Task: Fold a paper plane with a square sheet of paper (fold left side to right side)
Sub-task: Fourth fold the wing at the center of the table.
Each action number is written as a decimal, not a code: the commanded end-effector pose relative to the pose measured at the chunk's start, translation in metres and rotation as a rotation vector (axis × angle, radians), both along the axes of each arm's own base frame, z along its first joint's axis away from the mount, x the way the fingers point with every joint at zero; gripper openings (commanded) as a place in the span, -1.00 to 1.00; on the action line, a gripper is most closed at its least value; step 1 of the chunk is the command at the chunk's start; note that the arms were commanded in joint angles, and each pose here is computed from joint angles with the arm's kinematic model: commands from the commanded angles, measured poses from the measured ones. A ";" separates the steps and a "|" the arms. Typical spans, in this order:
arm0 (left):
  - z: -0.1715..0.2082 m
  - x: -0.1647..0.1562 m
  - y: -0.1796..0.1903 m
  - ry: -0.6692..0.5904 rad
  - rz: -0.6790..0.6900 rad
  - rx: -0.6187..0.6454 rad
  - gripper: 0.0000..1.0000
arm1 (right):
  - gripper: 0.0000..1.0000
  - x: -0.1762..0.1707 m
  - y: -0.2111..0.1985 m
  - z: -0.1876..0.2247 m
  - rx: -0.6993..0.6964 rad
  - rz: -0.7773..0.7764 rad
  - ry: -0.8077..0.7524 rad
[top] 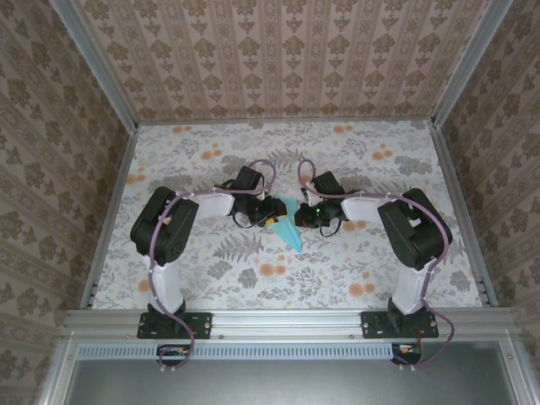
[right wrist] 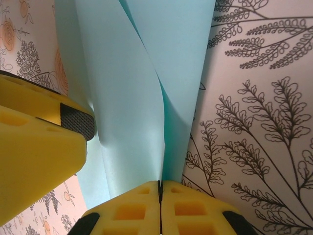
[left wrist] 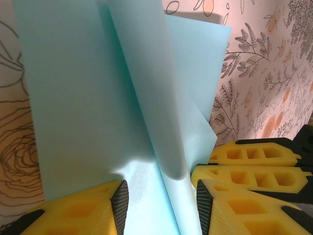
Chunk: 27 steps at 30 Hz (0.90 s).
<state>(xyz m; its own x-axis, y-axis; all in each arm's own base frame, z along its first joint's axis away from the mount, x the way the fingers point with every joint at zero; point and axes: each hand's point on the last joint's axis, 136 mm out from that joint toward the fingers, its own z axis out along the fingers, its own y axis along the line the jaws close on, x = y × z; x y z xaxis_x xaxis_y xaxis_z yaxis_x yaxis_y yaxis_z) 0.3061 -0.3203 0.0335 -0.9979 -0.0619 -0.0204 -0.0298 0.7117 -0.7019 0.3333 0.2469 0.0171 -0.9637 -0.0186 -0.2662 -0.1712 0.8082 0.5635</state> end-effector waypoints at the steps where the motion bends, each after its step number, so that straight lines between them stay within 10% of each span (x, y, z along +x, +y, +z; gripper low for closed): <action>1: 0.006 0.000 0.003 -0.022 -0.019 0.030 -0.09 | -0.85 -0.014 -0.003 -0.016 -0.051 0.020 0.051; 10: 0.047 0.008 0.000 -0.100 -0.042 0.017 -0.23 | -0.85 -0.015 -0.006 -0.017 -0.072 0.020 0.053; 15: 0.041 0.009 -0.018 -0.067 -0.075 -0.033 -0.57 | -0.85 -0.016 -0.006 -0.018 -0.083 0.025 0.052; 27: 0.012 0.013 -0.032 -0.026 -0.109 -0.005 -0.61 | -0.85 -0.019 -0.006 -0.019 -0.095 0.034 0.057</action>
